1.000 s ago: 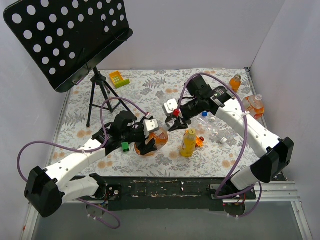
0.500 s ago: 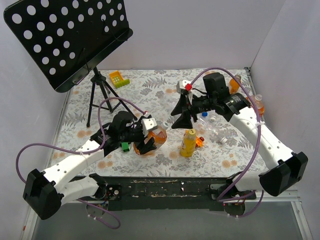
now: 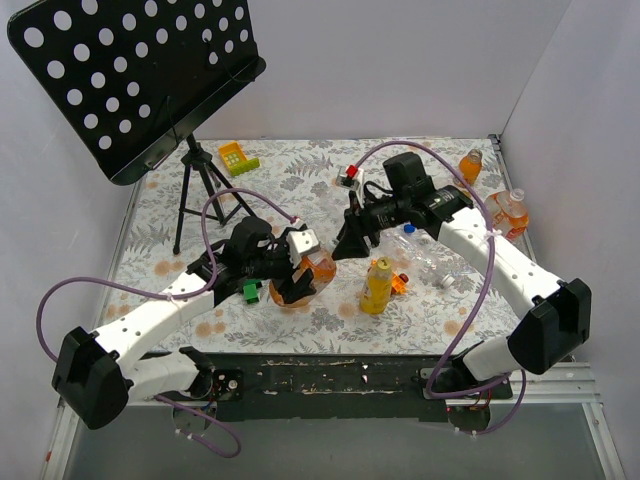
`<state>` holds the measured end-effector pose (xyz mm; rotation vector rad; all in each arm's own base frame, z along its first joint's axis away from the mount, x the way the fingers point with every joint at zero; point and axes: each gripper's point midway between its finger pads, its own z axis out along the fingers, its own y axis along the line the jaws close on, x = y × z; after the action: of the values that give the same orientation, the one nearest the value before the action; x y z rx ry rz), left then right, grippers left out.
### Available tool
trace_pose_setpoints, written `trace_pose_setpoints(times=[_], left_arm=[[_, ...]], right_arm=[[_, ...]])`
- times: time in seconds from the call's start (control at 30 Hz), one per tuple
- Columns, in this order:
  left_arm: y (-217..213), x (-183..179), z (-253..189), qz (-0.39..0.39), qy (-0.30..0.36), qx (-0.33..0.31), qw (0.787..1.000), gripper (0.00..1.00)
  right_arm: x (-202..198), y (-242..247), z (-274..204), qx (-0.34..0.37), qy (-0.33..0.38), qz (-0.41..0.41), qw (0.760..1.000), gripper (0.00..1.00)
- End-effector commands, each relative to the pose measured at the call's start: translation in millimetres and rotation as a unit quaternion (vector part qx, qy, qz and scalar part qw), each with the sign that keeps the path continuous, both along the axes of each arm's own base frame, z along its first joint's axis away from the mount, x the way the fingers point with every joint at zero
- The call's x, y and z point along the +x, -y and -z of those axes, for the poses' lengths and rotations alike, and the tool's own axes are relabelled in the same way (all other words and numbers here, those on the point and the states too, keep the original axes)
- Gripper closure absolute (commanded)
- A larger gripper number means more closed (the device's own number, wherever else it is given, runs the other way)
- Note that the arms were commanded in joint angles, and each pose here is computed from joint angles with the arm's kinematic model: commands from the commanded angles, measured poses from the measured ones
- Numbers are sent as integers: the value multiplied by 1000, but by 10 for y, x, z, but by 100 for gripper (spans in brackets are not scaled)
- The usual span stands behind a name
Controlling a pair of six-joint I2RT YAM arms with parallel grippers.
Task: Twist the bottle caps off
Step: Unscrew the bottle cap from the plastic bottle.
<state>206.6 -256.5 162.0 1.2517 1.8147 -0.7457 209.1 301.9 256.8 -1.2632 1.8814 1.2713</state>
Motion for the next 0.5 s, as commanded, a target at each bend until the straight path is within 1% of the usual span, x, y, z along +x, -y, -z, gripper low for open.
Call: trace_pose_setpoints(times=[0.0,0.17,0.23,0.4,0.43,0.47], left_arm=[[153,157,-452,3,54,-49,997,100],[155,164,-420,3,52,-46,998,100],[154,167,-416,3,51,-46,998,100],[151,175,-417,1,52,-45,998,100],[152,168,-415,2,52,-45,998,100],[145,176,-419,0,53,-45,998,100]], right_arm=[[49,-99,-174,12,19,2,1000,38],[73,-119,-232,17,24,2,1000,42],[75,-131,-240,19,23,-1,1000,45],[75,-142,-230,19,25,-11,999,62],[54,-140,-234,20,25,-18,999,67],[27,-139,-241,24,28,-29,999,75]])
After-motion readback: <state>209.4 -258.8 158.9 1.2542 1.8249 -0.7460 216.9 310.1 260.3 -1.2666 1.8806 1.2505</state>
